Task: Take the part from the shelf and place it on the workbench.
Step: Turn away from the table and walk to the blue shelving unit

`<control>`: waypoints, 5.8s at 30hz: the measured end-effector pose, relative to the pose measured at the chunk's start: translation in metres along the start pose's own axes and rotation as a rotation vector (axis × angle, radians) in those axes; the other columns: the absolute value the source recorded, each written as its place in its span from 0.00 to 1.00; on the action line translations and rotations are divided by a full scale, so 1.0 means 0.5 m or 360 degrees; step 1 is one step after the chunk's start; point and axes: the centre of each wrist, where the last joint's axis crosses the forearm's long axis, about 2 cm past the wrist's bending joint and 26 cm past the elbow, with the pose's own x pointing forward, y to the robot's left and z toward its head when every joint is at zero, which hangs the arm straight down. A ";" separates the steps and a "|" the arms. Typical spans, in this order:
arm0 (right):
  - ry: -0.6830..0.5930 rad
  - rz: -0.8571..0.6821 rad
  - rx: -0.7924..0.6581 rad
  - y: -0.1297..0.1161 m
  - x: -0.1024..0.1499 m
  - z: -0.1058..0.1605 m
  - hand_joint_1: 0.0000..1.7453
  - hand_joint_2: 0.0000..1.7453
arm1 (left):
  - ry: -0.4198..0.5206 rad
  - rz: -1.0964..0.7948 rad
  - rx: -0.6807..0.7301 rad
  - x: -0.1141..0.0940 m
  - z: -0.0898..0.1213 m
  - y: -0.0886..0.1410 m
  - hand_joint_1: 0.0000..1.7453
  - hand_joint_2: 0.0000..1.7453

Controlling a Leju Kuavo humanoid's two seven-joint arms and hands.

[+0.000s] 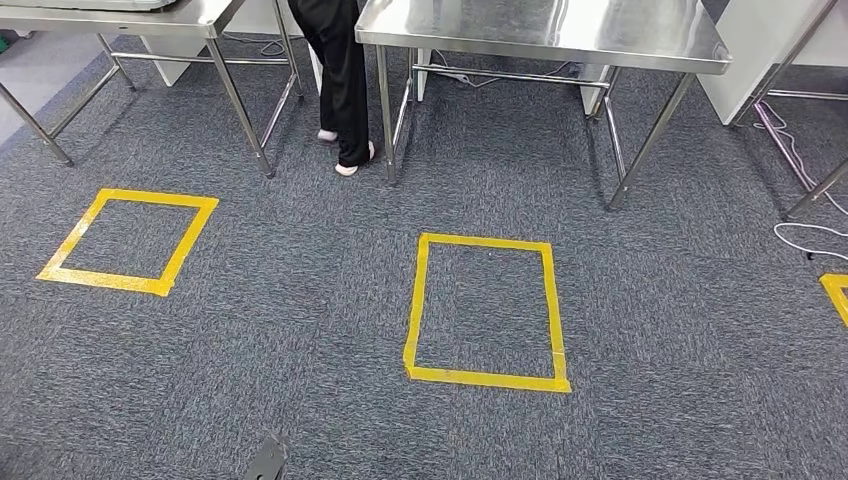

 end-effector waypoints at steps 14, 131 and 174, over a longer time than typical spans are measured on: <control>0.0011 0.0035 0.0022 0.002 -0.006 0.001 0.00 0.00 | 0.0007 -0.0010 0.0000 -0.014 0.003 0.009 0.00 0.00; 0.0017 0.0098 0.0098 -0.009 -0.017 -0.001 0.00 0.00 | -0.0001 -0.0033 -0.0013 -0.002 -0.001 0.008 0.00 0.00; -0.0185 -0.0027 0.0105 0.080 0.293 0.038 0.00 0.00 | 0.0010 -0.0159 -0.0149 0.061 -0.016 -0.027 0.00 0.00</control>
